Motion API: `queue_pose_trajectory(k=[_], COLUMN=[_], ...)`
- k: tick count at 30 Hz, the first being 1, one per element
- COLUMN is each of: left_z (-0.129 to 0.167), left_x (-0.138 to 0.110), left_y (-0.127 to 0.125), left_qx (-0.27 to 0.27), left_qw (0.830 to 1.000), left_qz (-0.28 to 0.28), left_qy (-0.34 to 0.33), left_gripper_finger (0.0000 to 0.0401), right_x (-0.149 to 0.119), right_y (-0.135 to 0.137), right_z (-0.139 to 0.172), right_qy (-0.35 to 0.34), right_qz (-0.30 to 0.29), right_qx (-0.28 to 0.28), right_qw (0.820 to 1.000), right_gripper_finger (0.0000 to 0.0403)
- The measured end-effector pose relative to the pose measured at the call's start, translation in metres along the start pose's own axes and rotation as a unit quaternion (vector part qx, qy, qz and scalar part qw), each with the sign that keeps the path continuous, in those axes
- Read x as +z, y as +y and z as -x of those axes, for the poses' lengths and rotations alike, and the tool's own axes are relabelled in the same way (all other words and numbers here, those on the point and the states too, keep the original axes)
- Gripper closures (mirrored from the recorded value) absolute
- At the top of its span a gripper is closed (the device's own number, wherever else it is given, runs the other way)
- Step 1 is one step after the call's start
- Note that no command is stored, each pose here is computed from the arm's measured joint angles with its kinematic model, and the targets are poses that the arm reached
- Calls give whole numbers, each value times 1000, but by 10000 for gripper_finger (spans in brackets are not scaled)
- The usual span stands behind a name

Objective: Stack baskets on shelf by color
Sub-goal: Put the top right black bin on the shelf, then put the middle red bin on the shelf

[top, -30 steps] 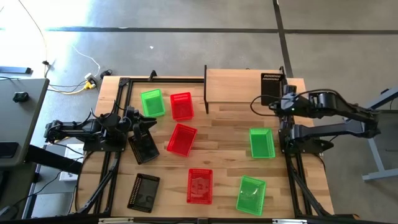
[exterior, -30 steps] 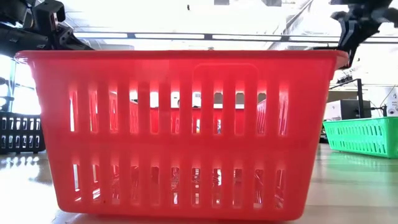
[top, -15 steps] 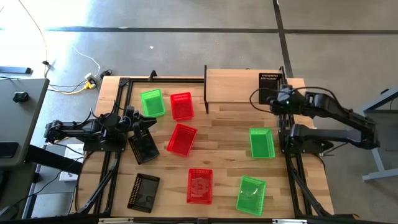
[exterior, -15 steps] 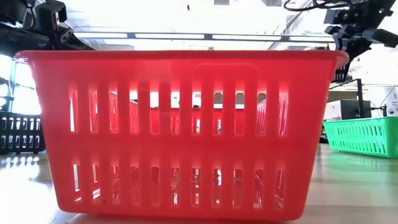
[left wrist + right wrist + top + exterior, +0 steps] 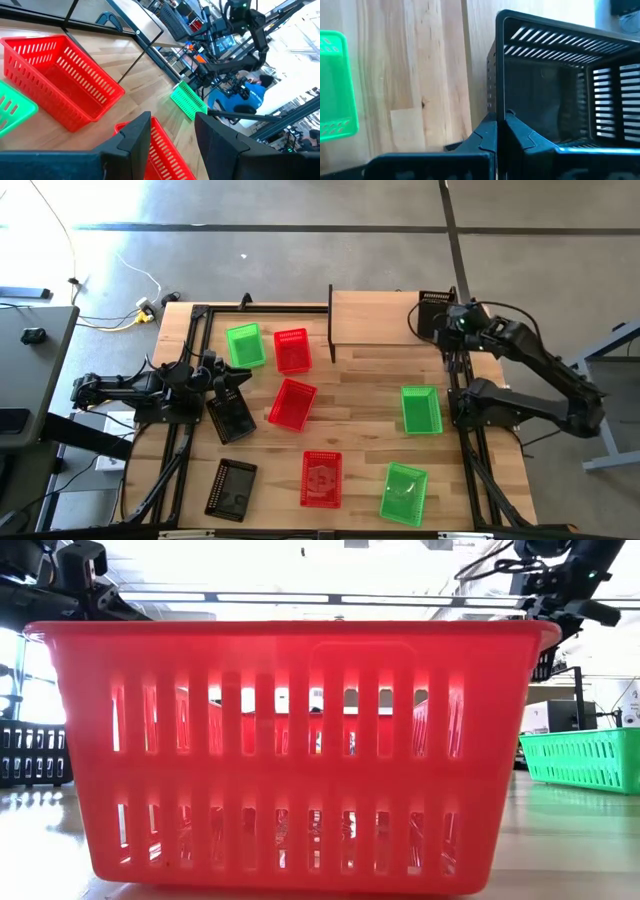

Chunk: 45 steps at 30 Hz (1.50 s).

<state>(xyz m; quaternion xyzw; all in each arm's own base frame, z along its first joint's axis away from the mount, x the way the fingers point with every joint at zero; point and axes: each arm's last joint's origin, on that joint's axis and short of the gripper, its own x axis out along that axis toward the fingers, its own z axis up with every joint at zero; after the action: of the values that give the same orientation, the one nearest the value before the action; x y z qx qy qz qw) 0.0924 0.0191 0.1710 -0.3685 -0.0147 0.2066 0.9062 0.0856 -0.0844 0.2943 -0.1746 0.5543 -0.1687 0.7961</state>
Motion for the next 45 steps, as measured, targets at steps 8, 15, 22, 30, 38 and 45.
queue_pose_trajectory(k=[8, 15, 22, 30, 38, 45], left_z=[0, 0, 0, 0, 0, 0], left_x=[0, 0, 0, 0, 0, 1], left_y=[0, 0, 0, 0, 0, 0], left_qx=[0, 0, 0, 0, 4, 8], left_qw=[1000, 1000, 1000, 1000, 1000, 1000], left_qz=[0, 0, 0, 10, 15, 15], left_qy=[0, 0, 0, 0, -5, -10], left_gripper_finger=[259, 259, 259, 259, 259, 259], right_x=[3, 1, 1, 1, 0, -3], right_y=[-6, -6, -6, -6, -6, -4], right_z=[-9, -8, -8, -8, -5, 2], right_qy=[13, 19, 18, 19, 28, 10], right_qz=[-6, -14, -29, -48, -38, -42], right_qx=[15, 5, 4, 2, -16, -24], right_qw=[1000, 1000, 999, 999, 999, 999], right_gripper_finger=[402, 402, 402, 363, 302, 294])
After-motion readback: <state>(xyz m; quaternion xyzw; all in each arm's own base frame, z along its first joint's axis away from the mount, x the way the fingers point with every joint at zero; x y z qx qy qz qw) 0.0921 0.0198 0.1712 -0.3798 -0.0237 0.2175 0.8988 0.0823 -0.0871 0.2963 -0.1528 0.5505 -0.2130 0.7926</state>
